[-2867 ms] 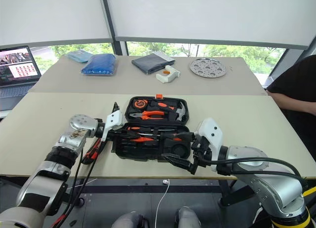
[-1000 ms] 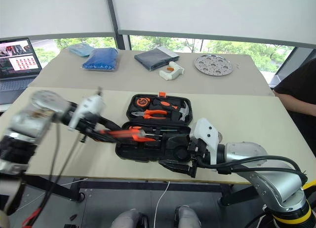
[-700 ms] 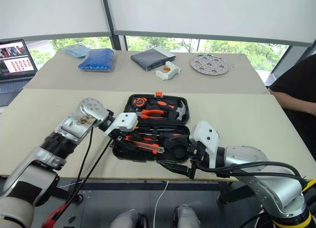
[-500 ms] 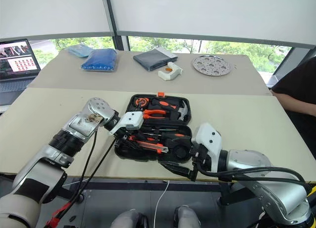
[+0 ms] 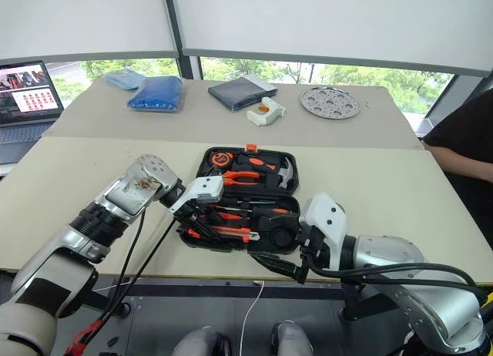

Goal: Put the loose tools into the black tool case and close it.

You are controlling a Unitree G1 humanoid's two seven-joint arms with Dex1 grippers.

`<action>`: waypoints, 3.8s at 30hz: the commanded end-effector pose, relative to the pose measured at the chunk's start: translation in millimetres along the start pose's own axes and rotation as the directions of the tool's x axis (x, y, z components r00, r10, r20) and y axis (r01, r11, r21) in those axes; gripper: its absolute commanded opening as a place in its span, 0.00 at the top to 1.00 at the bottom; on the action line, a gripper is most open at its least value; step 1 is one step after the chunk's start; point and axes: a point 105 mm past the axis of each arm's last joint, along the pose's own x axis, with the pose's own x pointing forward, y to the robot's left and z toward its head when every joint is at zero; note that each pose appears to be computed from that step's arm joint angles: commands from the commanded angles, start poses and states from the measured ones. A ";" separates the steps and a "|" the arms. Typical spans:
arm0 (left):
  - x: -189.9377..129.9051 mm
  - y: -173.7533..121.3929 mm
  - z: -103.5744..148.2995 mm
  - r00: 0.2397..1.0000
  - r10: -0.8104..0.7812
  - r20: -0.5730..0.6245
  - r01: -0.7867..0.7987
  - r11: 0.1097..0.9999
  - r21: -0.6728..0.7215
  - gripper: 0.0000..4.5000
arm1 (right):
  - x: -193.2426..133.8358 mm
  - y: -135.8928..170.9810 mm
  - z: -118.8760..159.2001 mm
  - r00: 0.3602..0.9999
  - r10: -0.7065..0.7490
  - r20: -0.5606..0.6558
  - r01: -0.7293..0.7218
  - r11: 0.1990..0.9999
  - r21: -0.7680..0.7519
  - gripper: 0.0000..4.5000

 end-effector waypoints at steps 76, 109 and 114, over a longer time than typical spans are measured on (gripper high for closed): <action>-1.1 4.1 -10.2 0.990 -0.032 -0.141 0.086 0.913 0.398 0.99 | -3.9 2.8 0.6 1.000 -0.017 0.014 0.017 1.000 0.001 0.00; -67.7 -20.7 45.6 0.824 0.146 0.548 -0.251 0.961 0.120 0.00 | -42.8 -135.1 -80.8 0.862 -0.395 -0.317 0.408 0.912 -0.027 0.00; -68.6 -20.9 44.7 0.815 0.173 0.553 -0.276 0.955 0.109 0.00 | -33.0 -146.2 -93.4 0.855 -0.402 -0.326 0.424 0.906 -0.005 0.31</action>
